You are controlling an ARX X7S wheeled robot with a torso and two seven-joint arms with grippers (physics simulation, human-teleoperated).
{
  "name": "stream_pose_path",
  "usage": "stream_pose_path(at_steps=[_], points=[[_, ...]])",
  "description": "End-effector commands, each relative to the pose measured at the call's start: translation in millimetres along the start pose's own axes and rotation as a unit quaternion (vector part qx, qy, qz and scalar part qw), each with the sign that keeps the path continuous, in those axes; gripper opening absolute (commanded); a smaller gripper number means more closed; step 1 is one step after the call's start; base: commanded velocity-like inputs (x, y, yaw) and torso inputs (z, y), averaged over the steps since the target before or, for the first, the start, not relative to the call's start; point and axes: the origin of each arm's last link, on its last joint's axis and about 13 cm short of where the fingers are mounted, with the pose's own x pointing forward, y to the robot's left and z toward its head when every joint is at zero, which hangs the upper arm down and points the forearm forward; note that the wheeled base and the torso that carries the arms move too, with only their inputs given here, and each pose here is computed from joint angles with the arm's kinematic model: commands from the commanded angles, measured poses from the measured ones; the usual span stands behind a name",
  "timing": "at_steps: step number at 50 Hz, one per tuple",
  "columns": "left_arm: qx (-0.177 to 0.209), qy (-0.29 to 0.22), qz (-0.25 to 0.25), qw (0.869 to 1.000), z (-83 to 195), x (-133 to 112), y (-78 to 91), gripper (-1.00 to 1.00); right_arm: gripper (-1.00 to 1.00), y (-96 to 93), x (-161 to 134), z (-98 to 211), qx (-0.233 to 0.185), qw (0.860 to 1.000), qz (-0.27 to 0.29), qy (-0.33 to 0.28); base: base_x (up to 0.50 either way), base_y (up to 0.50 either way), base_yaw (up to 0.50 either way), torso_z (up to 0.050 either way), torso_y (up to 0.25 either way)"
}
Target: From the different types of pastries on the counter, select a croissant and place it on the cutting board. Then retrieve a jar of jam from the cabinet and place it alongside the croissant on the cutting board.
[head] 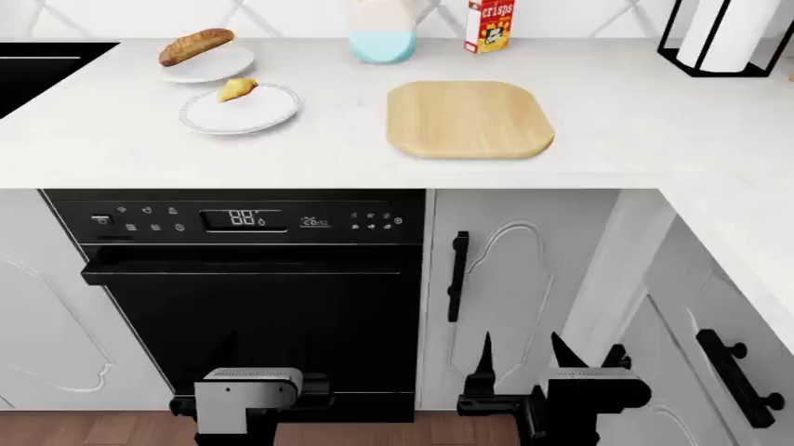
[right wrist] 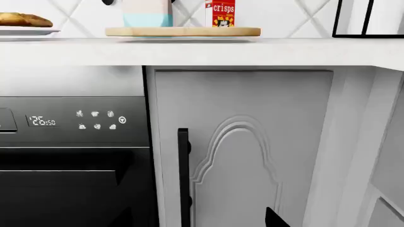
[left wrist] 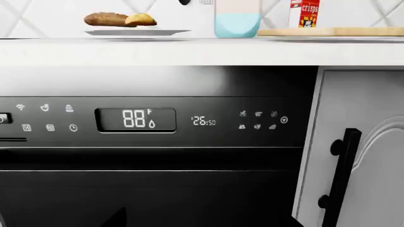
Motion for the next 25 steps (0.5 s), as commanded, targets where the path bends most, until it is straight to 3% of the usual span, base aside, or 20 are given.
stream_pose_path(at_steps=[1, 8, 13, 17, 21, 25], points=[[0.001, 0.002, 0.004, 1.0, 1.3, -2.0, 0.4, 1.0, 1.0, -0.1, -1.7, 0.2, 0.003, 1.0, 0.0, 0.002, 0.0, 0.0, 0.0, 0.0, 0.0], [0.006, 0.022, 0.021, 1.0, 6.3, -1.5, 3.2, 1.0, 1.0, -1.7, -6.9, 3.4, -0.025, 1.0, 0.014, 0.009, 0.0, 0.0, 0.0, 0.0, 0.0], [-0.003, 0.02, 0.002, 1.0, 6.1, 2.2, 4.5, 1.0, 1.0, -0.5, -3.6, 1.2, -0.056, 0.998, 0.014, 0.017, 0.0, 0.5, 0.0, 0.004, 0.0], [-0.004, 0.033, -0.017, 0.999, 5.6, 13.8, 7.5, 1.0, 1.0, -0.7, 6.5, 2.5, -0.066, 0.997, 0.019, 0.026, 0.0, 0.5, 0.0, 0.047, 0.0], [-0.003, 0.042, -0.034, 0.999, 31.0, 40.7, 17.4, 1.0, 1.0, -4.7, 22.9, 17.4, -0.08, 0.996, 0.028, 0.041, 0.05, 0.5, 0.0, 0.05, 0.0], [0.001, 0.041, -0.062, 0.997, 81.0, 68.0, 24.2, 1.0, 1.0, -16.7, 43.9, 55.2, -0.043, 0.996, 0.048, 0.066, 0.02, 0.0, 0.0, 0.05, 0.0]])
